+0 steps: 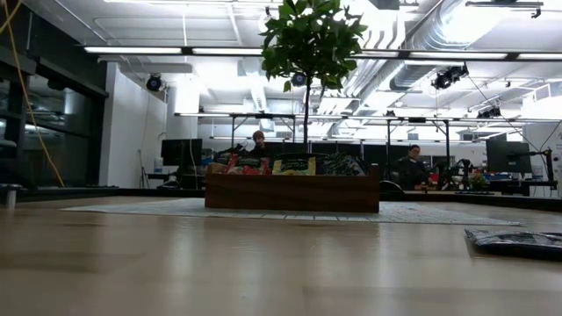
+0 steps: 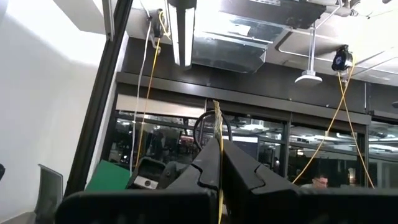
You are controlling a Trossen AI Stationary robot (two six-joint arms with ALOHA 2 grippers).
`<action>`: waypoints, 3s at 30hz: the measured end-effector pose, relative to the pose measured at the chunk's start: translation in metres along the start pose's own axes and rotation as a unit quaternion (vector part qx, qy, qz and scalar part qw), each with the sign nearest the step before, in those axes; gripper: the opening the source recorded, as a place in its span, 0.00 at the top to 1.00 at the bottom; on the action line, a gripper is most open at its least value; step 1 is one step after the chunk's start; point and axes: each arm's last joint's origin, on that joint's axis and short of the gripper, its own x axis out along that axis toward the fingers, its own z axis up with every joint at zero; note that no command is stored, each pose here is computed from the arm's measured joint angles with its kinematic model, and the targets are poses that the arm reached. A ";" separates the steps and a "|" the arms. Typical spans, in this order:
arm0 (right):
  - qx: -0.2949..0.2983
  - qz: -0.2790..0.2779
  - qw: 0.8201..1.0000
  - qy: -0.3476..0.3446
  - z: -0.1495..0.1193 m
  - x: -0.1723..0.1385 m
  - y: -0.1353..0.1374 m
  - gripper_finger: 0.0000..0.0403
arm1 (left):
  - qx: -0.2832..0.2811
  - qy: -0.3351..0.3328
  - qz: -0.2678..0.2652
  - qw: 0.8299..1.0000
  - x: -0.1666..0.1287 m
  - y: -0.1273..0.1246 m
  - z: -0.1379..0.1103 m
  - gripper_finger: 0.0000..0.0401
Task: Pick & Place Tea
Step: Put the yellow tea bag into the middle section of the wooden organizer
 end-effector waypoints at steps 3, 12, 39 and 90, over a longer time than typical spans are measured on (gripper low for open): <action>0.000 0.000 1.000 0.000 0.000 0.000 0.000 1.00 | 0.000 -0.004 -0.001 1.000 0.000 0.000 0.002 0.46; 0.005 0.002 1.000 0.008 -0.002 0.000 0.000 1.00 | 0.000 -0.006 0.006 1.000 0.000 0.000 0.002 0.57; 0.005 -0.001 1.000 0.011 -0.002 0.000 0.000 1.00 | 0.017 -0.004 0.008 1.000 0.000 0.000 0.002 1.00; 0.022 -0.208 0.970 0.126 0.077 -0.068 -0.003 0.58 | 0.070 0.557 0.082 0.824 -0.054 0.085 -0.099 1.00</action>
